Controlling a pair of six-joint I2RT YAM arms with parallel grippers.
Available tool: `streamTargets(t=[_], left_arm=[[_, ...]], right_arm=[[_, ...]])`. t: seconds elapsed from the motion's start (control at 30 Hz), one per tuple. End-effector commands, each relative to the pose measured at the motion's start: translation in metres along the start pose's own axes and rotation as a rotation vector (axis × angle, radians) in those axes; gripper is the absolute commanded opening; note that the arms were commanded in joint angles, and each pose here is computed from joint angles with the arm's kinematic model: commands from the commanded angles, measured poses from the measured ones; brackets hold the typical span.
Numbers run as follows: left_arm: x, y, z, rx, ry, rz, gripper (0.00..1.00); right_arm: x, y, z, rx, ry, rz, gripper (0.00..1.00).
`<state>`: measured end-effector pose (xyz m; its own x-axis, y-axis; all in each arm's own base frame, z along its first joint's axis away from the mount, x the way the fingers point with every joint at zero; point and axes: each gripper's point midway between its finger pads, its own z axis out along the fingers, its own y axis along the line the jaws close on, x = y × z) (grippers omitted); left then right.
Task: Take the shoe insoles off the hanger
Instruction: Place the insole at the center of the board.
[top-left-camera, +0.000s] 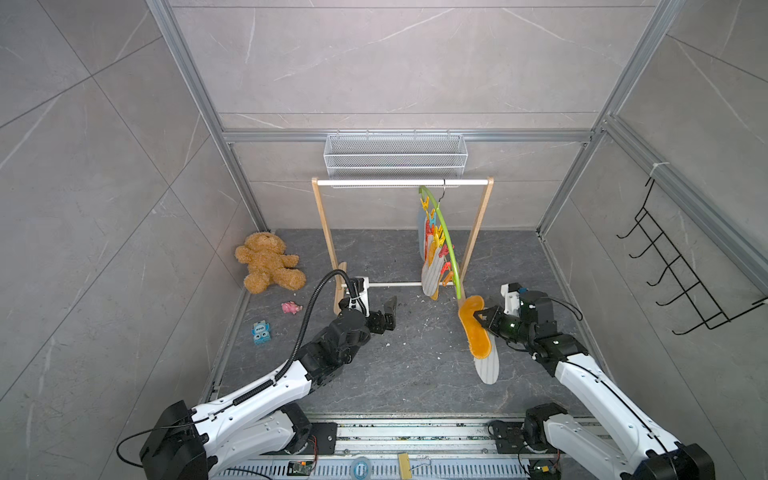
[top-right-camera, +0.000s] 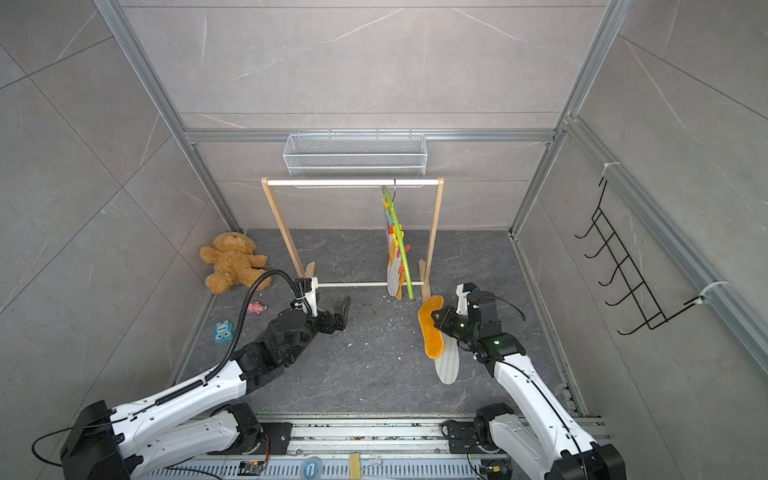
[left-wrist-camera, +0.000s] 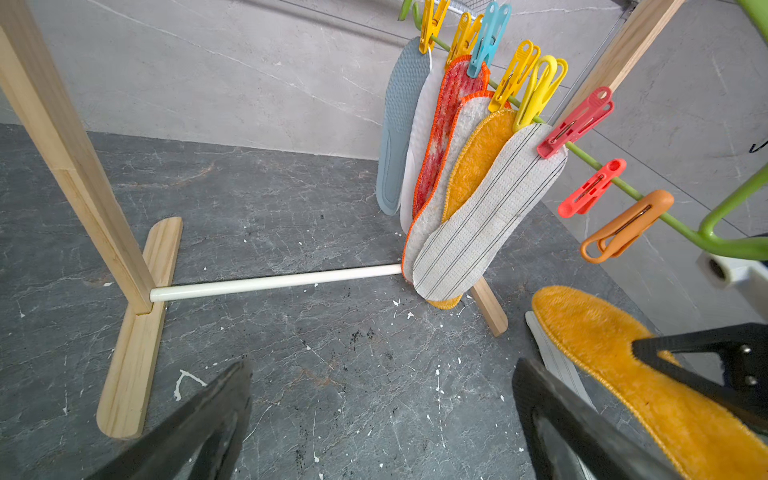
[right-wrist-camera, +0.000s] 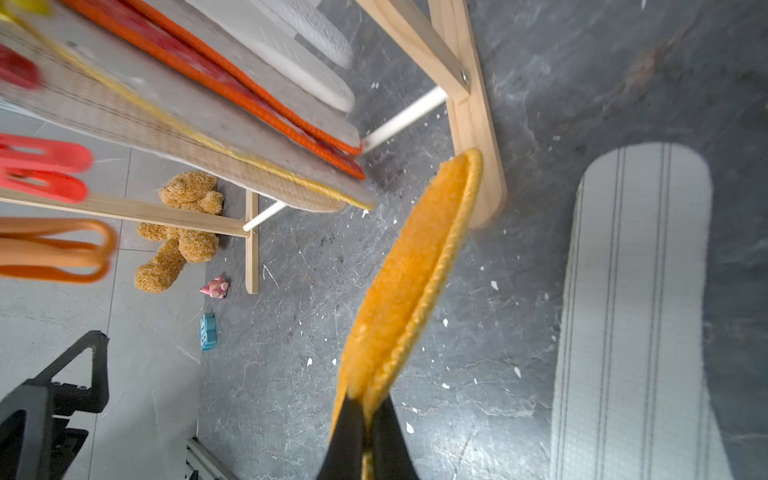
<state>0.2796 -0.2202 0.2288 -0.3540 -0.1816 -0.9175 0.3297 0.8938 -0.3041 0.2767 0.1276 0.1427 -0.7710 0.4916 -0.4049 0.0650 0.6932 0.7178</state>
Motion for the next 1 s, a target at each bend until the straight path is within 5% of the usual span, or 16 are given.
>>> streamTargets(t=[0.0, 0.97], left_arm=[[-0.015, 0.0, 0.0, -0.011, -0.045, -0.04, 1.0], [-0.006, 0.007, 0.006, -0.032, -0.027, -0.061, 1.0]], right_arm=[[0.001, 0.02, 0.007, -0.118, -0.035, 0.04, 0.0], [0.067, -0.059, 0.056, 0.09, 0.071, 0.225, 0.0]])
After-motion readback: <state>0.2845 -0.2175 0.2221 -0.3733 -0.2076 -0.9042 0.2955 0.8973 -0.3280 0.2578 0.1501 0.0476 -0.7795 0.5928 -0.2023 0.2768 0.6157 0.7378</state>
